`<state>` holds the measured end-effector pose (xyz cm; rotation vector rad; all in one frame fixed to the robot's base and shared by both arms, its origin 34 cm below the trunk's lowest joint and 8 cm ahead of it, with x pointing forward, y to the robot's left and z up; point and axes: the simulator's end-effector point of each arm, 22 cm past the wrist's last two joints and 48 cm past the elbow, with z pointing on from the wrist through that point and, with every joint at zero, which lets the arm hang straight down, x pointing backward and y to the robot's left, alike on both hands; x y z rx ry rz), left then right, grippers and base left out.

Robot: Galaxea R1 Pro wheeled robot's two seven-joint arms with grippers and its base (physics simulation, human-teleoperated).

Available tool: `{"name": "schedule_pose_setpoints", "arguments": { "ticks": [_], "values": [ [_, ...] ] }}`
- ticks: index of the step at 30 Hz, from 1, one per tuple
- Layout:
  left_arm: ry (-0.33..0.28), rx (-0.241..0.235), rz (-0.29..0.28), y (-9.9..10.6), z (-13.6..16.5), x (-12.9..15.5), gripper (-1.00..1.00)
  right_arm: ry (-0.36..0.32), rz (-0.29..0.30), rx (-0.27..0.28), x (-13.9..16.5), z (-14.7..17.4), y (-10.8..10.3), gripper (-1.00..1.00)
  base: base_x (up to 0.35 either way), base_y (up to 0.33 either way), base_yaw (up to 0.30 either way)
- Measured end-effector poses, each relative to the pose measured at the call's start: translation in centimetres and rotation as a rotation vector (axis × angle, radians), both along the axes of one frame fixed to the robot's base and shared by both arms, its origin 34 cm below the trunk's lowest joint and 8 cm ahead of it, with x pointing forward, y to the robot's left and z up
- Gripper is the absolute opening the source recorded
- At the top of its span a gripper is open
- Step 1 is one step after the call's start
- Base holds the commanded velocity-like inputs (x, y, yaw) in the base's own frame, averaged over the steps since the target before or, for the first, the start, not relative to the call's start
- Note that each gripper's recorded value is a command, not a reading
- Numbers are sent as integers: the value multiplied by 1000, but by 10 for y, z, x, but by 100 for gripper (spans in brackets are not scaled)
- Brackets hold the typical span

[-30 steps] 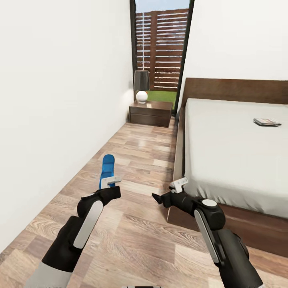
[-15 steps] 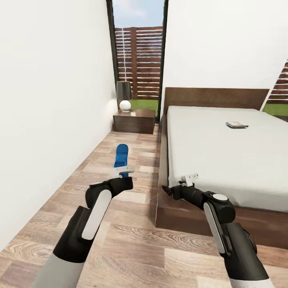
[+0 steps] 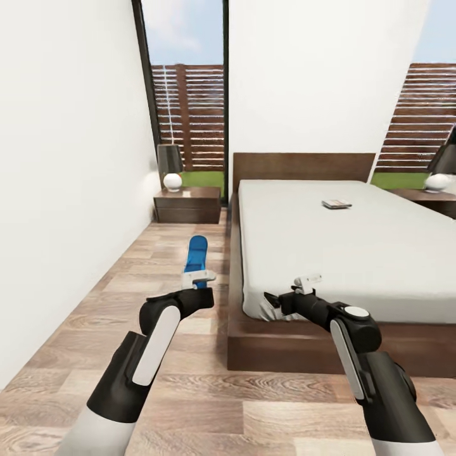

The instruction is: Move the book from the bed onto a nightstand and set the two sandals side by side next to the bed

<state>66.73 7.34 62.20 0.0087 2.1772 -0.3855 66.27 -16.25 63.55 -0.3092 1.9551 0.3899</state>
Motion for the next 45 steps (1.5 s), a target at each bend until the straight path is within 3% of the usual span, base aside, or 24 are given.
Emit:
{"name": "schedule_pose_setpoints", "arguments": {
  "ticks": [23, 26, 38, 45],
  "values": [
    [-60, 9, -2, -2, 42, -13, -100, -97, -10, -6, -13, 57, -7, 100, 0, 0, -267],
    [-44, 15, -1, -1, 41, -11, -100, -99, -29, 1, -9, 66, -16, 100, 0, 0, -267],
    [-31, 18, -1, -1, 63, -3, -100, -100, -35, 5, -1, 94, -18, 100, 0, 0, -267],
    [-23, -3, -14, -6, 65, -4, -100, -102, -47, 8, 1, 98, -23, 100, 0, 0, -267]
  ]
}}
